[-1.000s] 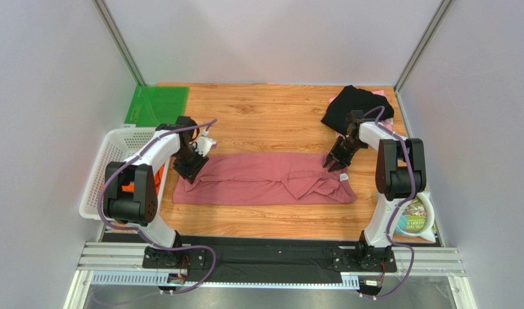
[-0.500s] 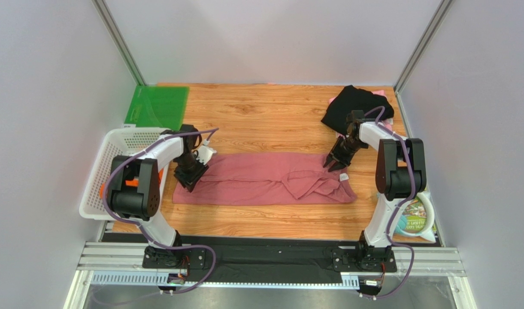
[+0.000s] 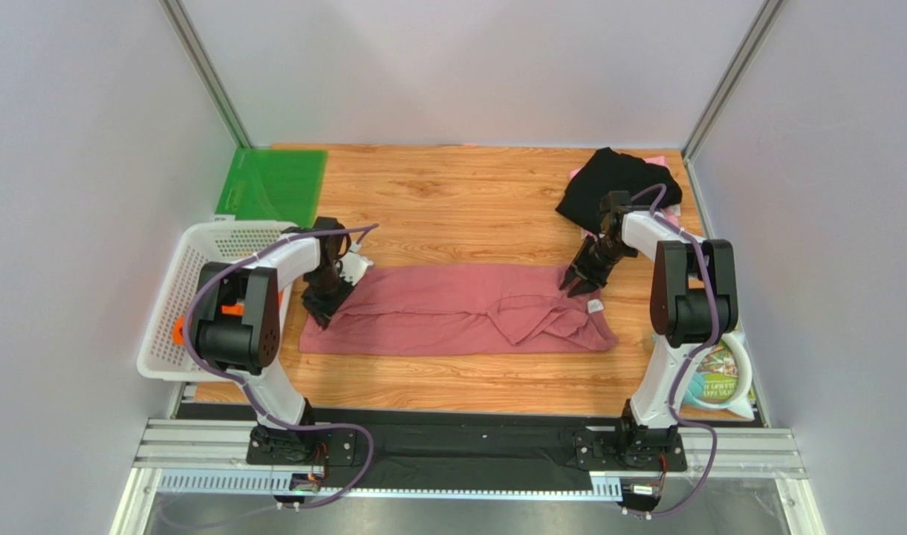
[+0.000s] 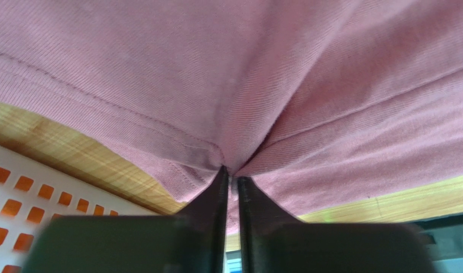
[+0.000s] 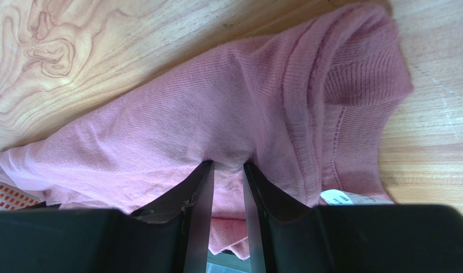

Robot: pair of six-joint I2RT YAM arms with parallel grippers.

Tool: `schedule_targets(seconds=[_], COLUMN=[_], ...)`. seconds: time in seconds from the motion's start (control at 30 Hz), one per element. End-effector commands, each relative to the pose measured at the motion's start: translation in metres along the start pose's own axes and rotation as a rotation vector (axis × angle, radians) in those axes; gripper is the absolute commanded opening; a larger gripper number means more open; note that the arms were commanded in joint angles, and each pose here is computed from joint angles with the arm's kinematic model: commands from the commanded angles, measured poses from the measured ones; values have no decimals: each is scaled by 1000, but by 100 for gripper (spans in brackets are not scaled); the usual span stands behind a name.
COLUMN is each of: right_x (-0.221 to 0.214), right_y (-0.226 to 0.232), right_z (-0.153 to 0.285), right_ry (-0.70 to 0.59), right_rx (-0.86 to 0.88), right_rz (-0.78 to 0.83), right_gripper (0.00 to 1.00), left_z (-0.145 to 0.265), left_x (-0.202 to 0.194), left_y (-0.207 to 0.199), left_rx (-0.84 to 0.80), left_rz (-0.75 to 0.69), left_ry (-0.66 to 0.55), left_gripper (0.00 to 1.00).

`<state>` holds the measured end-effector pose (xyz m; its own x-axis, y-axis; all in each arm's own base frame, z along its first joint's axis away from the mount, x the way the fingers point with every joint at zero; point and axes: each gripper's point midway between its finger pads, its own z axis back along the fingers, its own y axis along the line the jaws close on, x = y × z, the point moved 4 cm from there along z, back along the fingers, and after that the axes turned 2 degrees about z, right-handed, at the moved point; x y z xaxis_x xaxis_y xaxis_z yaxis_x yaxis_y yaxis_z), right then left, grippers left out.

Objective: Fold and stack the t-shirts
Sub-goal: Fold the other side of the tshirt into a rectangle

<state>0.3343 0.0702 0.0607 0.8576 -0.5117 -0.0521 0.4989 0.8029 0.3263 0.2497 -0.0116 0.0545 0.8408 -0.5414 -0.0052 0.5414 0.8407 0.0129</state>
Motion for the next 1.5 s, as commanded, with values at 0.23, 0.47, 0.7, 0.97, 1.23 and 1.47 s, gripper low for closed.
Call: schedule_targets(seconds=[0.23, 0.47, 0.7, 0.97, 1.23, 1.47], right_x=[10, 12, 18, 18, 16, 16], right_y=[2, 2, -7, -3, -2, -1], right_z=[0, 2, 6, 13, 20, 24], right_ry=[-56, -60, -65, -74, -86, -93], right_rx=[19, 17, 9, 19, 17, 17], right_rz=[17, 11, -16, -11, -8, -7], right_gripper=[30, 30, 30, 30, 30, 30], left_z=[13, 21, 20, 63, 92, 77], left_x=[-6, -18, -16, 9, 37, 51], left_y=[17, 32, 33, 6, -22, -28], left_rx=[119, 188, 186, 85, -86, -93], left_rz=[-60, -96, -95, -95, -79, -60], left_ry=[16, 49, 55, -54, -167, -191], left_gripper=[0, 0, 3, 26, 41, 50])
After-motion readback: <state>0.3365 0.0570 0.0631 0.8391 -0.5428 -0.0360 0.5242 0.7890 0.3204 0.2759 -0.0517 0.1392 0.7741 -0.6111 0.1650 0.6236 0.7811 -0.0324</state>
